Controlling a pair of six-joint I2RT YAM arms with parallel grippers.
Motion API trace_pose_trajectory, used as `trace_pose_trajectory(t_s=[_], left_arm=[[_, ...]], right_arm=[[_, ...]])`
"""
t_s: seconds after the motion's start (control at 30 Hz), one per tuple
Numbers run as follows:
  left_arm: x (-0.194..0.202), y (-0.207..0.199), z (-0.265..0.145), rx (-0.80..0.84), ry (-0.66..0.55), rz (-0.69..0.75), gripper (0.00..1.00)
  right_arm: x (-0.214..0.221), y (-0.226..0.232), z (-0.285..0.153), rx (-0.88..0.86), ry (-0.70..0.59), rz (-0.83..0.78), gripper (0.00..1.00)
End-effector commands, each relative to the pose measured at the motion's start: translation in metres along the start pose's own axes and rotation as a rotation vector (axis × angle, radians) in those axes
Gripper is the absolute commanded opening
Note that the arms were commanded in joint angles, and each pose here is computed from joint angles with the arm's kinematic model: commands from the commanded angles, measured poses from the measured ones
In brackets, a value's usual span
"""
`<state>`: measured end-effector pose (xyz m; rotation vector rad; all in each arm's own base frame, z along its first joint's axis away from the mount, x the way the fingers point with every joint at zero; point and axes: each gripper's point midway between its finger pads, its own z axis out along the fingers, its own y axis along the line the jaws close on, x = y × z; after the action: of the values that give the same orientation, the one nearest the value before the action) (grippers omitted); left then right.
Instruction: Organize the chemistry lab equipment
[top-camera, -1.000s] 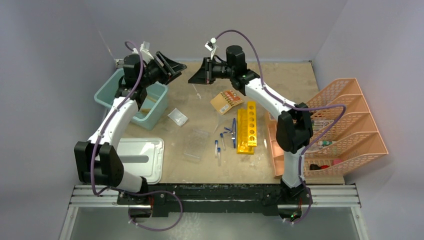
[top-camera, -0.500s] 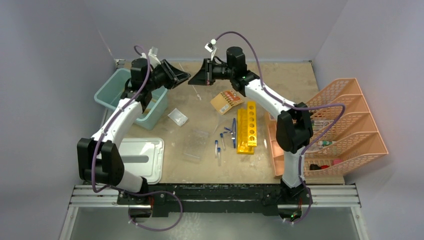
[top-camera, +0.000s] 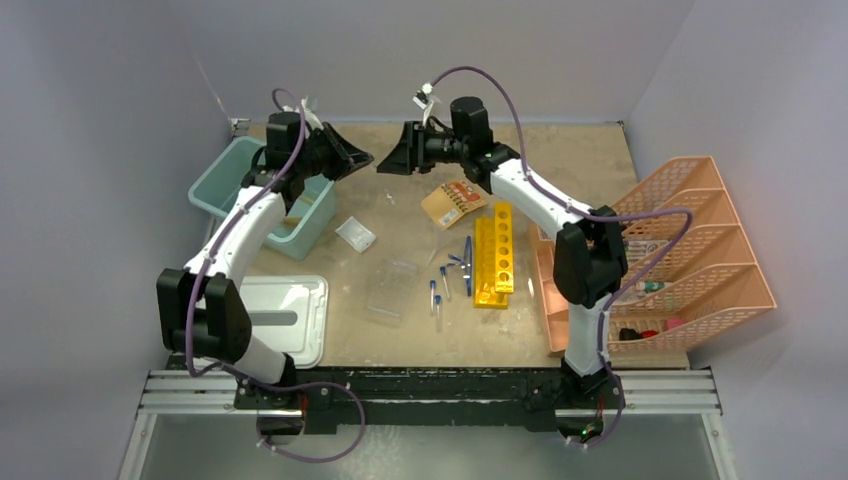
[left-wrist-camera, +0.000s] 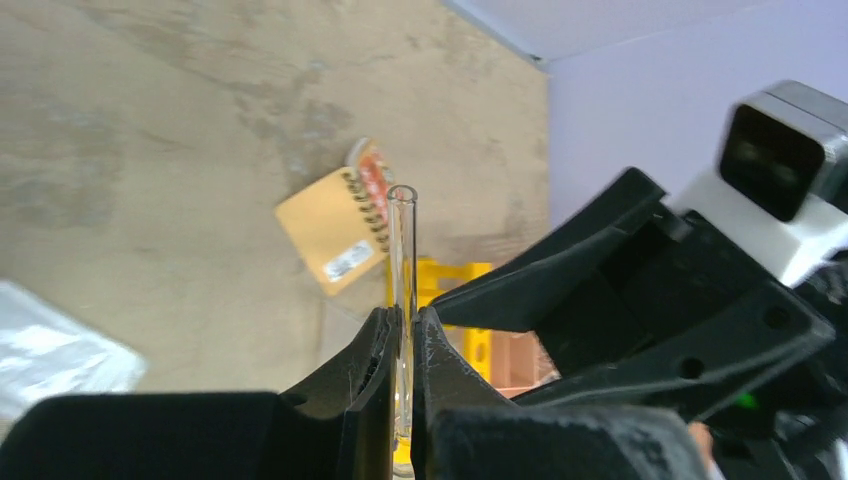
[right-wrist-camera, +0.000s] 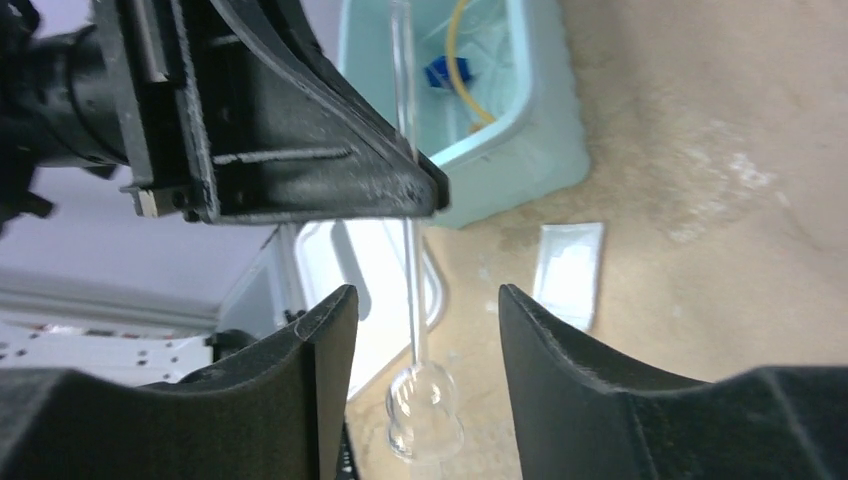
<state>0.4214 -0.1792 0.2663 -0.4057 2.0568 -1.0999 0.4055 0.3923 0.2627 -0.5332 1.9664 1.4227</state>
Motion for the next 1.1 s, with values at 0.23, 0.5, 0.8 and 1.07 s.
trace_pose_trajectory(t_s=[0.23, 0.5, 0.8, 1.07], left_arm=[[-0.066, 0.116, -0.074, -0.456, -0.063, -0.142, 0.0], [-0.085, 0.178, -0.136, -0.681, -0.097, -0.249, 0.0], [-0.097, 0.222, -0.147, -0.772, -0.084, -0.334, 0.0], [-0.086, 0.268, -0.158, -0.967, -0.06, -0.317, 0.0]], right_arm=[[-0.052, -0.031, -0.059, 0.383, -0.159, -0.163, 0.58], [-0.044, -0.051, -0.069, 0.474, -0.145, -0.155, 0.57], [-0.044, -0.068, -0.087, 0.547, -0.154, -0.154, 0.57], [-0.041, -0.08, -0.086, 0.558, -0.147, -0.14, 0.57]])
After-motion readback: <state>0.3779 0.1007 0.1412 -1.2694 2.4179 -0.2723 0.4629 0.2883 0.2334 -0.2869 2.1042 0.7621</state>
